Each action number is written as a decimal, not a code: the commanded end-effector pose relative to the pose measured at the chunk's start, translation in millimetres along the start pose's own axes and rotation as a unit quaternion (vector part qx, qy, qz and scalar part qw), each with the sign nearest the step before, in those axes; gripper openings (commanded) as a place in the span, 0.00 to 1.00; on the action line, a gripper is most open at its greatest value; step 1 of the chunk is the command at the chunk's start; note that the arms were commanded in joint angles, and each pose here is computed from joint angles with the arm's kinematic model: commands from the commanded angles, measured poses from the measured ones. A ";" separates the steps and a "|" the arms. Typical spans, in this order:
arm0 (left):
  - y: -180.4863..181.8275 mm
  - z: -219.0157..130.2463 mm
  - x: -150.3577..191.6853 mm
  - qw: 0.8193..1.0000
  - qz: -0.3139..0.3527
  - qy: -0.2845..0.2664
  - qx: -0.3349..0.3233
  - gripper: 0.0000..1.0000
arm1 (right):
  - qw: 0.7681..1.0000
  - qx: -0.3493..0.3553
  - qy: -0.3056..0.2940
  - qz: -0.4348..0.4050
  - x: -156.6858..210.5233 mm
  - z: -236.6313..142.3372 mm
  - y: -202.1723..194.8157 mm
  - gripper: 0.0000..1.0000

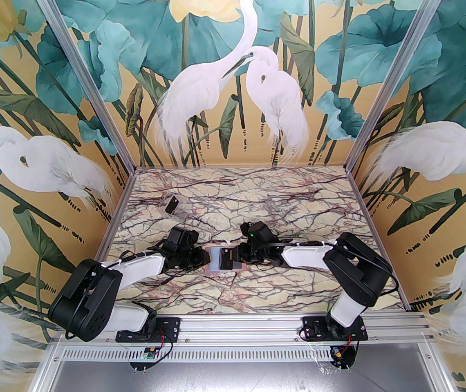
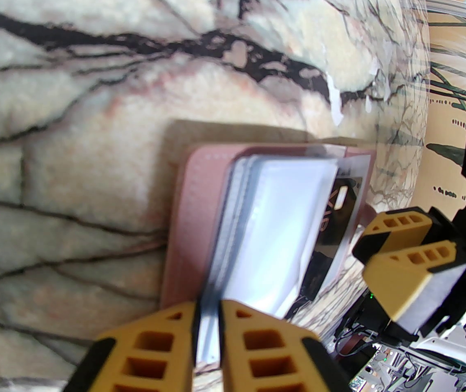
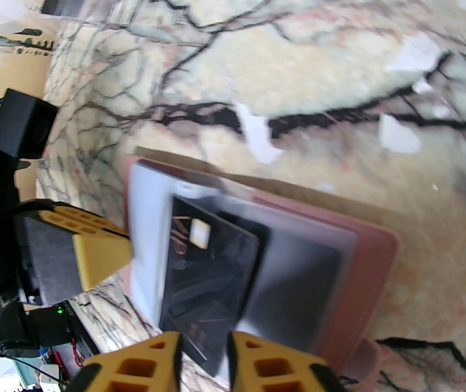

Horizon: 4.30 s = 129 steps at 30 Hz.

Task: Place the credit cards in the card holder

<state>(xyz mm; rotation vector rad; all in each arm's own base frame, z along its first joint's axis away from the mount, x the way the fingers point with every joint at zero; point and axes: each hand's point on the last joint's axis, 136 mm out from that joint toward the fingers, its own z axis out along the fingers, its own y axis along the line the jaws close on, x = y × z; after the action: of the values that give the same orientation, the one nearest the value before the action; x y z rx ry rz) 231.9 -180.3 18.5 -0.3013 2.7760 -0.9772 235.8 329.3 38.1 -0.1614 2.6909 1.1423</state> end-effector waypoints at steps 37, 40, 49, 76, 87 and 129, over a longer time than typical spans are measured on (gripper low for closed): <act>22.8 4.0 9.3 0.999 -0.015 0.006 -0.045 0.17 | 1.000 0.018 0.000 0.000 -3.1 4.4 -5.4 0.00; 22.1 3.8 8.3 0.999 -0.015 0.005 -0.044 0.17 | 1.000 0.015 -0.001 -0.001 -3.4 4.2 -4.4 0.00; 21.5 4.1 8.5 0.999 -0.013 0.006 -0.043 0.17 | 1.000 0.013 -0.014 0.001 -5.5 -1.9 -5.2 0.00; 22.0 5.1 9.5 0.999 -0.015 0.010 -0.043 0.17 | 0.999 0.033 0.020 0.024 -1.5 14.6 -17.6 0.00; 21.3 5.4 9.6 0.999 -0.014 0.011 -0.041 0.17 | 0.999 0.019 0.028 0.017 -1.8 19.0 -11.3 0.00; 20.8 6.7 10.5 0.999 -0.015 0.015 -0.039 0.18 | 0.997 -0.029 0.070 -0.021 14.4 38.8 16.1 0.00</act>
<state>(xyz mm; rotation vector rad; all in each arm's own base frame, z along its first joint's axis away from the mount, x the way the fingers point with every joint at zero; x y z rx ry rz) 232.0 -179.7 17.6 -0.3038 2.7780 -0.9716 231.2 358.7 22.7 -0.2514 2.7552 1.2165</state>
